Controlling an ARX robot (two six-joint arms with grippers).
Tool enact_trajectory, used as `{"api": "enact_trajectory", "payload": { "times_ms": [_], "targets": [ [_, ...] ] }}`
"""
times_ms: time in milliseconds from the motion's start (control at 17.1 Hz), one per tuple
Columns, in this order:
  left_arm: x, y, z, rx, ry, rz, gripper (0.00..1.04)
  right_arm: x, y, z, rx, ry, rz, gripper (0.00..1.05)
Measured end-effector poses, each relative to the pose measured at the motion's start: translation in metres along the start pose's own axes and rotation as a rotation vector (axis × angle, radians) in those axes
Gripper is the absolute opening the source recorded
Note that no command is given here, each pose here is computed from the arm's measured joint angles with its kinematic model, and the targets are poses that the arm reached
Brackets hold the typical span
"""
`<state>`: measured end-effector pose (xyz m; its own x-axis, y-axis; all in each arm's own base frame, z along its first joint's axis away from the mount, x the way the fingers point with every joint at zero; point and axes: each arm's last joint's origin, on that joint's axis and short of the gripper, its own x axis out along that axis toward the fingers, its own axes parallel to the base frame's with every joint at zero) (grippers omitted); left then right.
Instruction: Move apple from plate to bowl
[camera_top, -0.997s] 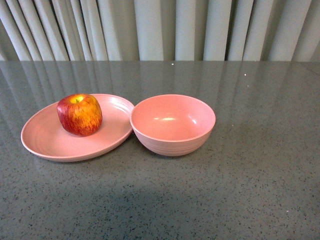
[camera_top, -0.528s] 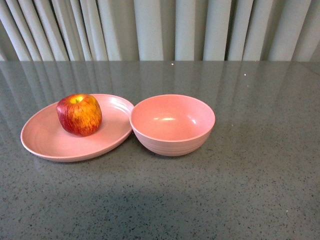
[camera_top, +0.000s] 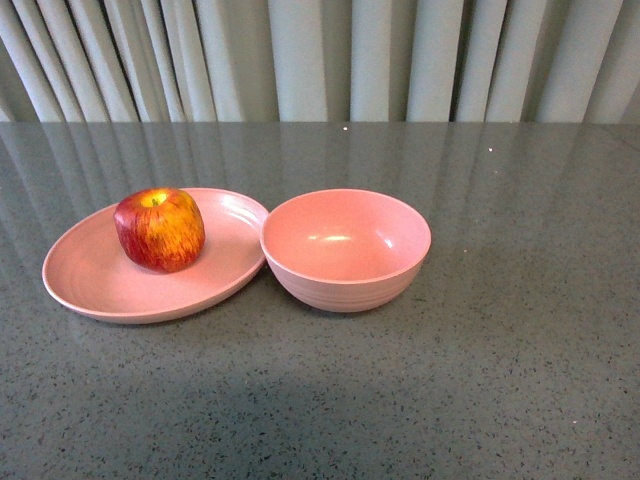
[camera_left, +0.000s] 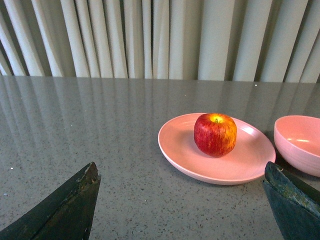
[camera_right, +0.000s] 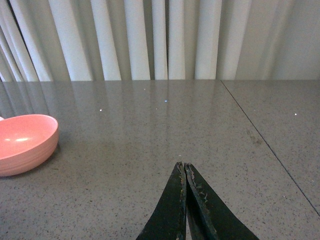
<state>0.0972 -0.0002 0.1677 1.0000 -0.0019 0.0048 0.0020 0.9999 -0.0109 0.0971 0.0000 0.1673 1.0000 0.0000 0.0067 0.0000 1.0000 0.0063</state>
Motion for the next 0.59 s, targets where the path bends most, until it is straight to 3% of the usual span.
{"api": "enact_trajectory", "payload": {
  "times_ms": [176, 469, 586],
  "targets": [
    [0.0, 0.0, 0.0, 0.0, 0.0, 0.0, 0.98, 0.0, 0.0, 0.0, 0.0, 0.0, 0.0, 0.03],
    [0.0, 0.0, 0.0, 0.0, 0.0, 0.0, 0.98, 0.0, 0.0, 0.0, 0.0, 0.0, 0.0, 0.61],
    [0.0, 0.0, 0.0, 0.0, 0.0, 0.0, 0.98, 0.0, 0.0, 0.0, 0.0, 0.0, 0.0, 0.76]
  ]
}}
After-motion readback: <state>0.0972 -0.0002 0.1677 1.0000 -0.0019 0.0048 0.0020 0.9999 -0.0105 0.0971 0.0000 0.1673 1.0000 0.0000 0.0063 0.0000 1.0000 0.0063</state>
